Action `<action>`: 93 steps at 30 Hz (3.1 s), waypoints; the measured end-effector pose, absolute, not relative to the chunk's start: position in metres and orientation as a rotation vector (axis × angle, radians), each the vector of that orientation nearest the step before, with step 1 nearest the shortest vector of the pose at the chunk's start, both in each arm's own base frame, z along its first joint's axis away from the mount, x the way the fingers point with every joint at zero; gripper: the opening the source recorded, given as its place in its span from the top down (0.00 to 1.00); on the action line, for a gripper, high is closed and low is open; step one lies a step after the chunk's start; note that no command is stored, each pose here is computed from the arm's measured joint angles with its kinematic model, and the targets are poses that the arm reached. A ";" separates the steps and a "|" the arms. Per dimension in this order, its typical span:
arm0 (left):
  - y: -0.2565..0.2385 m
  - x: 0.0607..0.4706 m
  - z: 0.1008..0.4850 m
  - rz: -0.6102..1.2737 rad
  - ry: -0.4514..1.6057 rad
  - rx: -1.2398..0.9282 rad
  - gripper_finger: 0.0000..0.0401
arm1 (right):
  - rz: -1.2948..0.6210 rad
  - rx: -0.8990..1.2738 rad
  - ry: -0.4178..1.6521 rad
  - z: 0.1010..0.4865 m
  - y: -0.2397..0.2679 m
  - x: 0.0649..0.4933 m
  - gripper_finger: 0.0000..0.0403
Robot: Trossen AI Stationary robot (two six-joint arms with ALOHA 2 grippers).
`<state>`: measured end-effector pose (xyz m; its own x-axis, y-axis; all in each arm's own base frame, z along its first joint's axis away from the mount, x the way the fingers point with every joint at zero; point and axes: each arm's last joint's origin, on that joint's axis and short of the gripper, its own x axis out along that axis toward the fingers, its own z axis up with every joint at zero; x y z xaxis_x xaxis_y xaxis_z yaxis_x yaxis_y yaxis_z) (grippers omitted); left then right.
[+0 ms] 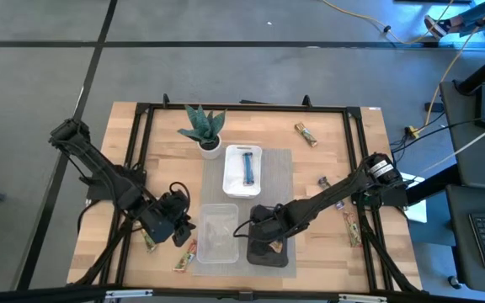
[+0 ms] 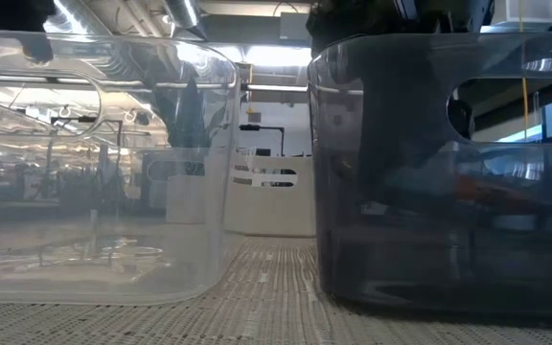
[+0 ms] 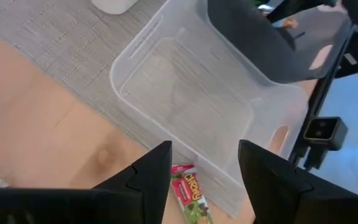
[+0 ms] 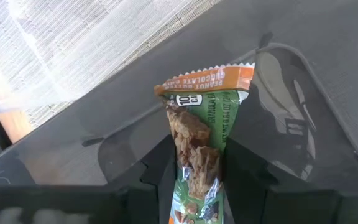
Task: Pick and place Granola Bars by type
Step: Put the bottom right yellow granola bar into the black bin, then put the bottom left red granola bar into the transparent bin
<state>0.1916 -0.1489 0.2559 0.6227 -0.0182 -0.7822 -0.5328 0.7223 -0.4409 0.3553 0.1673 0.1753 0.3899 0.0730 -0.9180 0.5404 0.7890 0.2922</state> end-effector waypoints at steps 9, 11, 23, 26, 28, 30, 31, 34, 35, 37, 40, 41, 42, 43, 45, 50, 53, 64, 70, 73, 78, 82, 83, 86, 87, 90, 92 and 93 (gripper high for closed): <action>-0.149 0.192 0.243 0.315 0.846 -0.736 0.56 | -0.321 0.624 1.146 0.175 0.167 0.355 0.70; -0.150 0.193 0.242 0.307 0.838 -0.746 0.56 | -0.320 0.622 1.146 0.175 0.167 0.356 0.70; -0.150 0.193 0.243 0.305 0.835 -0.747 0.56 | -0.310 0.611 1.147 0.175 0.168 0.356 0.70; -0.150 0.193 0.243 0.305 0.835 -0.747 0.56 | -0.309 0.611 1.146 0.175 0.168 0.356 0.70; -0.150 0.193 0.243 0.304 0.835 -0.747 0.56 | -0.309 0.612 1.146 0.175 0.168 0.356 0.70; -0.150 0.193 0.243 0.304 0.835 -0.748 0.56 | -0.308 0.612 1.146 0.175 0.168 0.356 0.69; -0.150 0.193 0.243 0.305 0.835 -0.747 0.56 | -0.308 0.612 1.146 0.175 0.168 0.356 0.68; -0.150 0.193 0.243 0.305 0.836 -0.747 0.56 | -0.312 0.619 1.145 0.175 0.168 0.356 0.60; -0.150 0.193 0.242 0.306 0.836 -0.747 0.56 | -0.314 0.622 1.145 0.175 0.168 0.356 0.58; -0.150 0.193 0.242 0.305 0.837 -0.747 0.56 | -0.313 0.619 1.145 0.175 0.168 0.356 0.52; -0.150 0.193 0.242 0.303 0.840 -0.748 0.56 | -0.280 0.601 1.174 0.177 0.166 0.356 0.46; -0.150 0.193 0.242 0.303 0.840 -0.748 0.55 | -0.268 0.588 1.175 0.181 0.166 0.357 0.44; -0.150 0.193 0.242 0.303 0.841 -0.749 0.55 | -0.250 0.571 1.173 0.186 0.167 0.357 0.43; -0.150 0.193 0.242 0.302 0.841 -0.749 0.54 | -0.239 0.564 1.167 0.194 0.167 0.358 0.42; -0.150 0.193 0.242 0.303 0.841 -0.749 0.52 | -0.228 0.536 1.169 0.211 0.166 0.356 0.42; -0.150 0.193 0.242 0.293 0.846 -0.730 0.43 | -0.251 0.439 1.212 0.252 0.169 0.344 0.41; -0.150 0.193 0.242 0.281 0.844 -0.702 0.37 | -0.231 0.396 1.229 0.278 0.180 0.328 0.41; -0.164 0.188 0.245 0.165 0.933 -0.661 0.31 | -0.316 0.240 1.023 0.336 0.199 0.255 0.41; -0.187 0.192 0.249 0.199 0.988 -0.590 0.31 | -0.409 0.260 0.996 0.338 0.193 0.243 0.41; -0.201 0.197 0.246 0.293 1.113 -0.559 0.31 | -0.415 0.257 0.996 0.338 0.192 0.244 0.41; -0.228 0.208 0.237 0.408 1.233 -0.505 0.31 | -0.431 0.264 0.995 0.338 0.188 0.247 0.41; -0.251 0.214 0.224 0.430 1.272 -0.519 0.31 | -0.435 0.264 0.994 0.338 0.186 0.248 0.41; -0.255 0.215 0.218 0.448 1.295 -0.528 0.31 | -0.434 0.264 0.994 0.338 0.187 0.248 0.41; -0.263 0.216 0.201 0.496 1.331 -0.531 0.31 | -0.434 0.264 0.995 0.338 0.187 0.248 0.41; -0.266 0.216 0.195 0.508 1.328 -0.531 0.31 | -0.433 0.264 0.995 0.338 0.187 0.248 0.41; -0.270 0.219 0.183 0.547 1.324 -0.533 0.31 | -0.433 0.265 0.995 0.338 0.187 0.248 0.41; -0.272 0.221 0.177 0.551 1.320 -0.536 0.31 | -0.432 0.269 0.993 0.338 0.187 0.249 0.41; -0.273 0.221 0.175 0.550 1.317 -0.537 0.31 | -0.432 0.273 0.991 0.338 0.187 0.249 0.41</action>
<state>0.2215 -0.2731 0.1749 0.1638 0.0702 -0.9840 -0.6504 0.7577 -0.0543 0.2489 0.1872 0.3378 0.4740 -0.2260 -0.8510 0.4696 0.8824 0.0272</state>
